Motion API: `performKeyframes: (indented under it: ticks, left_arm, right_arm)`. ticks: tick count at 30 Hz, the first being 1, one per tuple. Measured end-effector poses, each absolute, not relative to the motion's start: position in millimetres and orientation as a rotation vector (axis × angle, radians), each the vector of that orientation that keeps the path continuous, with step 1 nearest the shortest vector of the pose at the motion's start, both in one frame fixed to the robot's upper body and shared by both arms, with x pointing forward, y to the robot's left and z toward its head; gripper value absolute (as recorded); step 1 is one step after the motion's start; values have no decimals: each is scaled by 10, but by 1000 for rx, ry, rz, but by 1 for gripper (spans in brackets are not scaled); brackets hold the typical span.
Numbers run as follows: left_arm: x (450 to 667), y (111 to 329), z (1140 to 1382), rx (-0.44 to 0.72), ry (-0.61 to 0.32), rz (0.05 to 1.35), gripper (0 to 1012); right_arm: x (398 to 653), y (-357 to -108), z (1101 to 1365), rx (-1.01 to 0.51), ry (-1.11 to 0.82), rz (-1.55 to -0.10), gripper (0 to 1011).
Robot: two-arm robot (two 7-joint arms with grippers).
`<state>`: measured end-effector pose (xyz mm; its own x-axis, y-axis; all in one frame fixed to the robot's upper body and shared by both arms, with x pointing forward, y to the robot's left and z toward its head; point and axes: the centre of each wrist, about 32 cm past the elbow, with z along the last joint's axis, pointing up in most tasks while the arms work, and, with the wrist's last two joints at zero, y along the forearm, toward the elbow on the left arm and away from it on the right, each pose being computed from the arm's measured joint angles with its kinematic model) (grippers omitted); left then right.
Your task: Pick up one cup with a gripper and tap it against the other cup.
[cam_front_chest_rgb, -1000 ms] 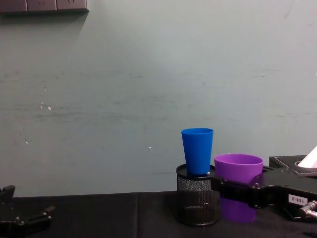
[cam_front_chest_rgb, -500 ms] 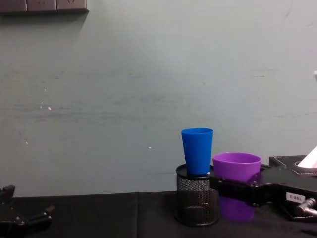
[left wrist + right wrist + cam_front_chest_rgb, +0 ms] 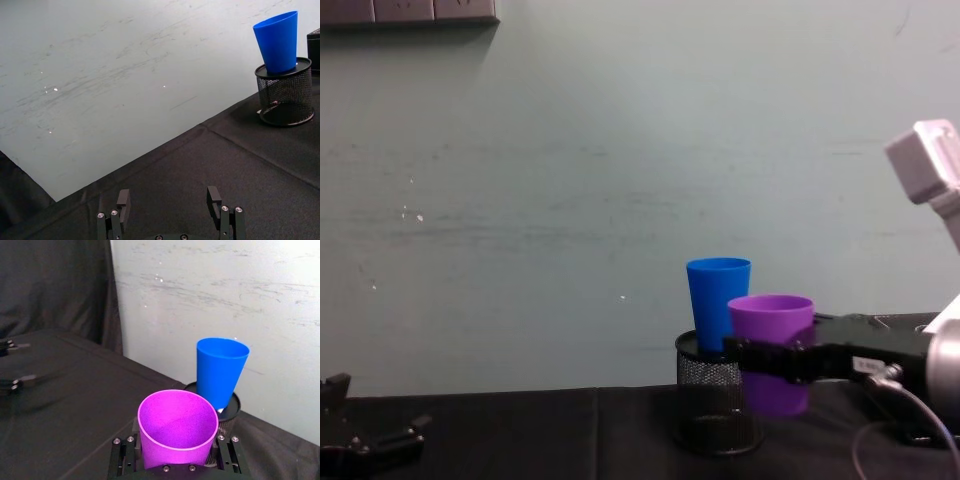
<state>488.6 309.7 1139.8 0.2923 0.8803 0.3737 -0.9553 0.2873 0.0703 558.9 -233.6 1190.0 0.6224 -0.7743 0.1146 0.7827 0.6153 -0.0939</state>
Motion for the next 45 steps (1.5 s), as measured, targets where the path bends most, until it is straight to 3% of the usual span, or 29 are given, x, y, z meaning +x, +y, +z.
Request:
performKeyframes:
  ticks: [19,45]
  left_arm:
    - [4886,3097,11398,304,-285,1248,1000]
    - [4886,3097,11398,304,-285,1248,1000]
  right_arm:
    - [6004,-2146,11904,-126,-15,-955,736]
    - [6157,-2093,11941,-125,-17,-975,736]
